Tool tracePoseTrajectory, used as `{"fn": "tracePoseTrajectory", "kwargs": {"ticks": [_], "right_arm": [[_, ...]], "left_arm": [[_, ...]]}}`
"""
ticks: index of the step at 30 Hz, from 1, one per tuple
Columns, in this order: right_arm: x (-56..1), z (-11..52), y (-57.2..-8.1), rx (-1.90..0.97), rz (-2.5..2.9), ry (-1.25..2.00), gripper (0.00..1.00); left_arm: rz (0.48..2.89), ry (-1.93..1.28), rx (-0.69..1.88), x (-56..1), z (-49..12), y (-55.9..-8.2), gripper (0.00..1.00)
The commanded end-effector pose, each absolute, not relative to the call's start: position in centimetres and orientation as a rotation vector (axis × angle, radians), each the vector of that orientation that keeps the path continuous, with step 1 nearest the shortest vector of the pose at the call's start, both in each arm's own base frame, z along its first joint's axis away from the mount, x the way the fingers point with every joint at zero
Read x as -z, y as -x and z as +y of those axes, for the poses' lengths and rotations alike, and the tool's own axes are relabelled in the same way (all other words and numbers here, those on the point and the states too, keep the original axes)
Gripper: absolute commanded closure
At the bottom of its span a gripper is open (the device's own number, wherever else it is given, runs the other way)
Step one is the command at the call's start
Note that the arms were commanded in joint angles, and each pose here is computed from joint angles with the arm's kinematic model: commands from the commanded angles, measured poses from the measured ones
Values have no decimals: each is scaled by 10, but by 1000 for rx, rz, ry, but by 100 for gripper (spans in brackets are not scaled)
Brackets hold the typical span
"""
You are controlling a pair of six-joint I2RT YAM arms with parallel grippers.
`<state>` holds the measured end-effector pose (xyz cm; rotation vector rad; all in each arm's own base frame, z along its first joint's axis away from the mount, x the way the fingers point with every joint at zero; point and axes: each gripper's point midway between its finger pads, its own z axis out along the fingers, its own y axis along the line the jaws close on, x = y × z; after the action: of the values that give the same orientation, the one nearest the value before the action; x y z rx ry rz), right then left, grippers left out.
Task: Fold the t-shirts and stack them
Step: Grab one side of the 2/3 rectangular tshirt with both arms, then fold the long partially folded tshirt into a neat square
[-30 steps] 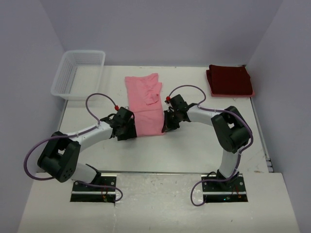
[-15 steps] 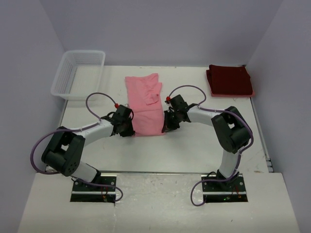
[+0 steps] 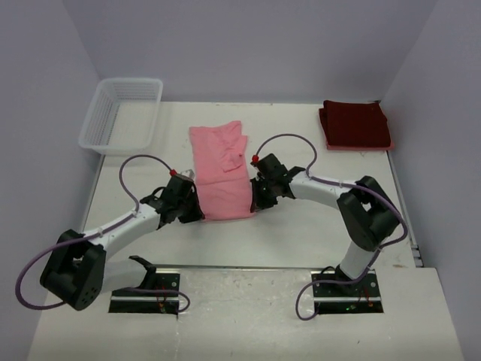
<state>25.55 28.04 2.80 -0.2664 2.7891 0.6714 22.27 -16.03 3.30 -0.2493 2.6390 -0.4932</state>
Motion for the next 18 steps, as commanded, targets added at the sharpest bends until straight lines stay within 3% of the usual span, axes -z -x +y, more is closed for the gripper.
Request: {"fn": "tracePoseTrajectory", "kwargs": {"ticks": [1,11,18], "right_arm": [[-46,265,-242,-552,2751,273,100],[-87,262,-177,-556,2666,303,100],[-86,248,-136,-542,2669,306,100]], "left_arm": [[2669,197,546,-43,-166,-194,100],[2633,109,671,-73,-180,-143,100],[2605,152,704,-88,-168,-127,100]]}}
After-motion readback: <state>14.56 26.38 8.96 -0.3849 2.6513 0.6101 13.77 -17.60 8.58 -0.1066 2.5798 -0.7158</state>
